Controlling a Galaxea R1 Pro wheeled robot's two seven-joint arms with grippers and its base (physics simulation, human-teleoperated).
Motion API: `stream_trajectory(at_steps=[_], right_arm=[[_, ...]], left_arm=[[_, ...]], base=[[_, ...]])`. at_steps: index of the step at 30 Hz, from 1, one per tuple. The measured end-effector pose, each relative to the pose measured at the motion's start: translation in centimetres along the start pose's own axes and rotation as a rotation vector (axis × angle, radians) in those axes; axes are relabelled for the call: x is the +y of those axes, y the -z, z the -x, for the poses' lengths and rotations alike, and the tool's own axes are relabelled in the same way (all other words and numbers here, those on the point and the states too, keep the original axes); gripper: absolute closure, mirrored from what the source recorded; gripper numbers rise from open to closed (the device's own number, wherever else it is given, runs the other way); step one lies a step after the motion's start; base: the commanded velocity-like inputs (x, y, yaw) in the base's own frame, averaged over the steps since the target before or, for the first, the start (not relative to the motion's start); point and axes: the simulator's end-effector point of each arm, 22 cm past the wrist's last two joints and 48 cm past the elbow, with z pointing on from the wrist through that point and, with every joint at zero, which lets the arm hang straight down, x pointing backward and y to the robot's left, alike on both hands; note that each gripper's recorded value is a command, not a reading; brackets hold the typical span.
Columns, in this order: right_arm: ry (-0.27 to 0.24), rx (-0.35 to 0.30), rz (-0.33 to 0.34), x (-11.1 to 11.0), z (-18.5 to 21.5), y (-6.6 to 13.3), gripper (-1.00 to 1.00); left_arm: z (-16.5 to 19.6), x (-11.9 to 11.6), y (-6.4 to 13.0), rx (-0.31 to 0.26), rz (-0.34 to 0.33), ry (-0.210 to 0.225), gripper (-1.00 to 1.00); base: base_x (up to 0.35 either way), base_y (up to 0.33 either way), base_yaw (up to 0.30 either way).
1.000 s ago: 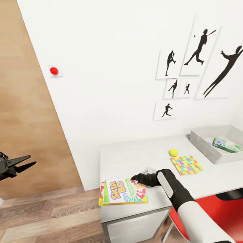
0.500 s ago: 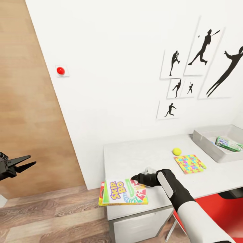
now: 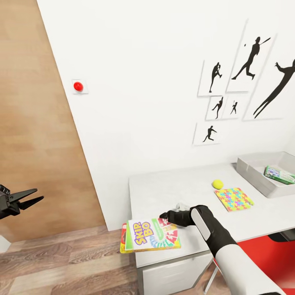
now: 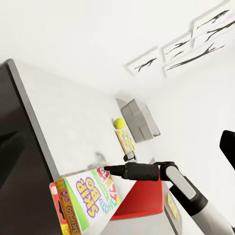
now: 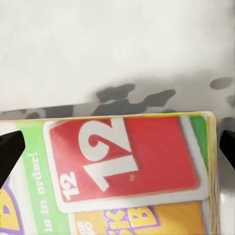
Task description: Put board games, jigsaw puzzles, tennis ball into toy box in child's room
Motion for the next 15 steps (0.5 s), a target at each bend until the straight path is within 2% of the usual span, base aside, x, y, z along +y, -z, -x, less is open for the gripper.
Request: stream_trajectory(at_steps=[11, 15], right_arm=[[0.021, -0.065, 0.0, 0.2, 2.1, 1.3, -1.0], [0.057, -0.137, 0.02, 1.7, 4.8, 3.2, -1.0]], left_arm=[[0.1, -0.8, 0.0, -0.007, -0.011, -0.01, -1.0], [0.0, -1.6, -0.6, -0.005, -0.032, -0.026, -1.0]], base=[[0.0, 0.001, 0.0], [0.0, 0.0, 0.0]])
